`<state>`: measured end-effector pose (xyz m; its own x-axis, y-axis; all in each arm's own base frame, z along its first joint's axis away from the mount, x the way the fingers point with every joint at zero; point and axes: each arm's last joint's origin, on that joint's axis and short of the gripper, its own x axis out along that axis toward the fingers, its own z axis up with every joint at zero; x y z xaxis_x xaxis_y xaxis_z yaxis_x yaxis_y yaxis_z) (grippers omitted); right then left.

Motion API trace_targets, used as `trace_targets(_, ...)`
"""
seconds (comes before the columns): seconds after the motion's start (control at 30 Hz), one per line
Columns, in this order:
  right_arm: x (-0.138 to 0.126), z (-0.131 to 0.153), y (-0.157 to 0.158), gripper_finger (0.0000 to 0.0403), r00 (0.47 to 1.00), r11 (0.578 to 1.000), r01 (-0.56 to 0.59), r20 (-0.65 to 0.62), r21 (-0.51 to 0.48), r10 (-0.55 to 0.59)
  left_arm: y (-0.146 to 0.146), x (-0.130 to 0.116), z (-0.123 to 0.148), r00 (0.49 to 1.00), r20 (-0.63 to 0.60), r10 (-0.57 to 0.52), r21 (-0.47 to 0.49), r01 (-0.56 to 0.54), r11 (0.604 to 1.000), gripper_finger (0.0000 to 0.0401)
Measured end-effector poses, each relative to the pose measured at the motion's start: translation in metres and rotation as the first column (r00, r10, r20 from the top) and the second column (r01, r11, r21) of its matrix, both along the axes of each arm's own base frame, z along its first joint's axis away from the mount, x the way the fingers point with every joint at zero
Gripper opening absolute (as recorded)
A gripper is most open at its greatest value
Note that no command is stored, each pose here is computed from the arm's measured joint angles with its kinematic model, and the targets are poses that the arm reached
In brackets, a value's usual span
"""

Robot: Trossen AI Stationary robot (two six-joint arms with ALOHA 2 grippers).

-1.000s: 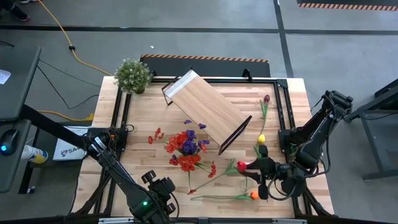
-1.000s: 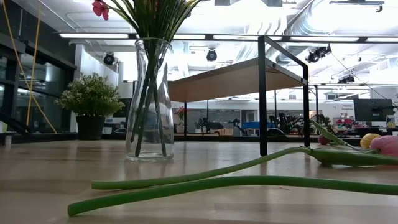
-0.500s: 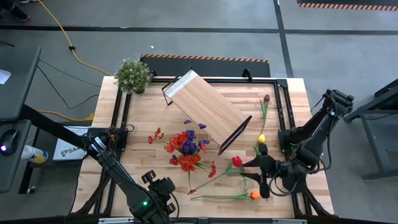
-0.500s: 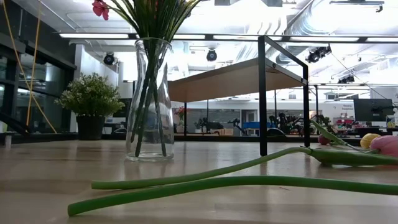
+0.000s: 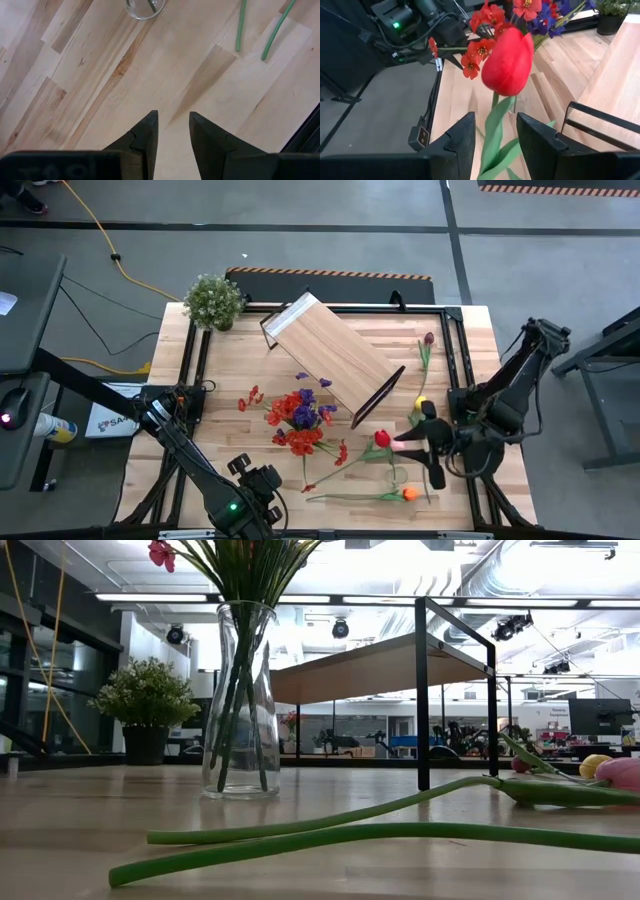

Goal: Pick and place flowers into a vace then onto a shelf
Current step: Put the red tulip into the right transparent vase, then put the orange tulip into the right transparent vase

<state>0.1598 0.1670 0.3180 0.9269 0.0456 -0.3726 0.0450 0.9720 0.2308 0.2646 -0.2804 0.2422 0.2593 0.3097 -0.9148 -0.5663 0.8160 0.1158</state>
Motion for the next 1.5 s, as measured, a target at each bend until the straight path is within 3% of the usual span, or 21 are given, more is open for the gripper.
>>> trace_targets(0.43,-0.014,0.017,-0.014,0.0135,0.998,0.996,-0.048,0.040,0.078,0.045,-0.001,0.001,0.000,1.000,0.009,0.000,-0.010,0.000,1.000,0.0145)
trace_targets(0.73,-0.014,0.034,-0.013,0.0135,0.980,0.987,-0.132,0.159,0.095,0.116,-0.008,0.005,-0.001,1.000,0.022,0.002,-0.113,0.000,0.994,0.0145)
trace_targets(1.17,-0.014,0.057,-0.005,0.0135,0.894,0.941,-0.328,0.351,0.085,0.280,-0.014,0.008,-0.001,1.000,0.022,0.000,-0.207,0.005,0.978,0.0145)
trace_targets(1.5,-0.030,0.071,0.008,0.0135,0.811,0.895,-0.437,0.469,0.086,0.351,-0.022,0.012,0.000,0.999,0.032,-0.004,-0.310,0.014,0.951,0.0145)
